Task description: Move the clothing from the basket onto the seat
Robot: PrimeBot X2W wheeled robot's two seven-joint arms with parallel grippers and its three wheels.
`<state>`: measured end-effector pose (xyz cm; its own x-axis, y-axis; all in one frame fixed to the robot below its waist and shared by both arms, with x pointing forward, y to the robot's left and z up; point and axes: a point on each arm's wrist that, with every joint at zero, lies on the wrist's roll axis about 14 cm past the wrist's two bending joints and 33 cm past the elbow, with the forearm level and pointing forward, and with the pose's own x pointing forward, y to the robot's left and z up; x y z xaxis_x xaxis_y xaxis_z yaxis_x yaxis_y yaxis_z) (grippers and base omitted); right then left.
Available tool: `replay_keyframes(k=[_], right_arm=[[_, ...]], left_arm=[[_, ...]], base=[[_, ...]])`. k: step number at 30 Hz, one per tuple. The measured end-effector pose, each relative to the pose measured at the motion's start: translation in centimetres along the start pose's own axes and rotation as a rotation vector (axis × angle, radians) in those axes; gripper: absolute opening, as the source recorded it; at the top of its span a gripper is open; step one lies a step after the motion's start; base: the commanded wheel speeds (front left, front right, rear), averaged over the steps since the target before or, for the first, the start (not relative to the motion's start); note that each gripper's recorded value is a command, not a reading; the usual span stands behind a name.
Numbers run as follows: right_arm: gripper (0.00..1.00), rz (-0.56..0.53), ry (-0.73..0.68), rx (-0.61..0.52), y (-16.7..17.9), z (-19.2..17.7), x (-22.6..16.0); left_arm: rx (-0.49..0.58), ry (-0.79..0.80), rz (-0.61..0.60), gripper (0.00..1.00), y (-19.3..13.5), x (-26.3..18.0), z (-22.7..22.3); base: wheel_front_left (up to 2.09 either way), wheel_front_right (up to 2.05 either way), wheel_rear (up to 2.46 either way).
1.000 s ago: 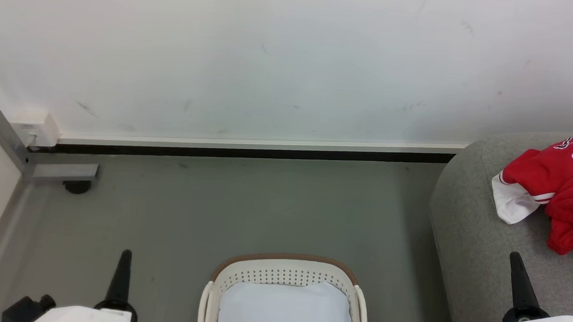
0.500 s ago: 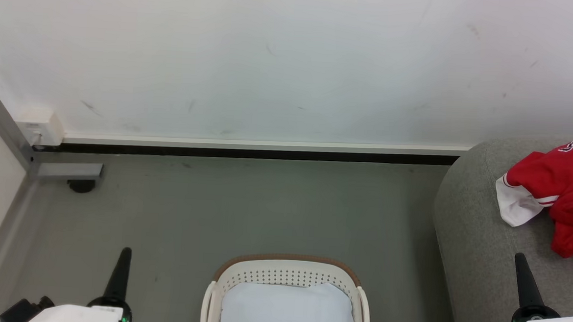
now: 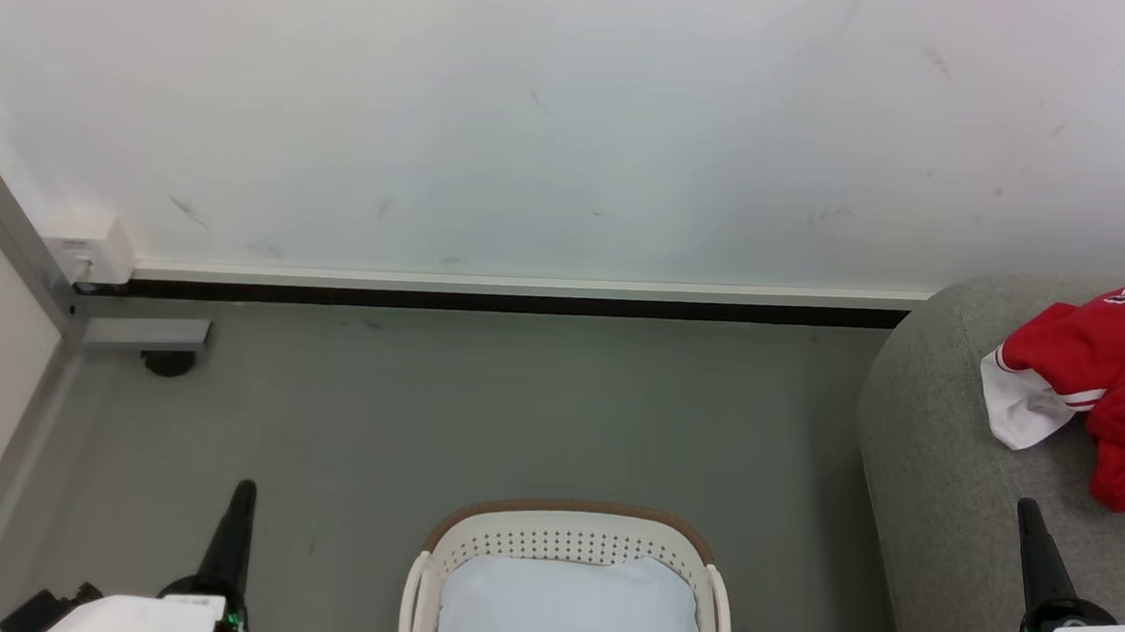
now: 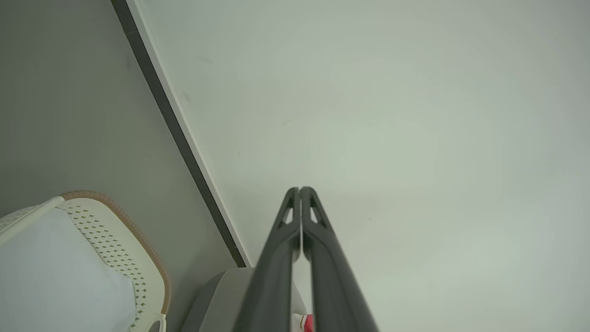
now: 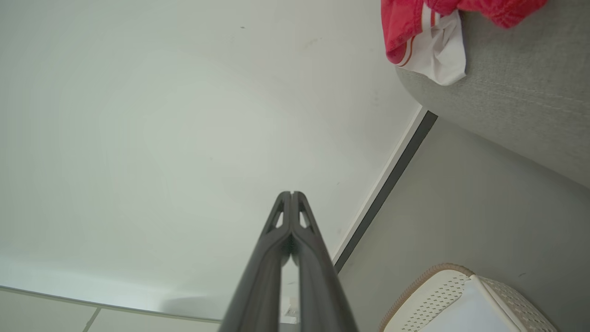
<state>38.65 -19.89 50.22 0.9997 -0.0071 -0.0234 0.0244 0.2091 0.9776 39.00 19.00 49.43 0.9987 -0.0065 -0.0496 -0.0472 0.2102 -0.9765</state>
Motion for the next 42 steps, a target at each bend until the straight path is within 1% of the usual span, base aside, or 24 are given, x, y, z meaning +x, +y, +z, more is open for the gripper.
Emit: replay_keyframes(k=[29, 42], right_arm=[[0.0, 0.022, 0.004, 0.2, 0.5, 0.2, 0.3], [0.0, 0.025, 0.006, 0.214, 0.5, 0.2, 0.3]], left_arm=[[-0.203, -0.008, -0.032, 0.0, -0.6, -0.3, 1.0], [-0.213, -0.009, -0.035, 0.0, -0.7, -0.3, 1.0]], base=[[0.0, 0.0, 0.0], [0.0, 0.0, 0.0]])
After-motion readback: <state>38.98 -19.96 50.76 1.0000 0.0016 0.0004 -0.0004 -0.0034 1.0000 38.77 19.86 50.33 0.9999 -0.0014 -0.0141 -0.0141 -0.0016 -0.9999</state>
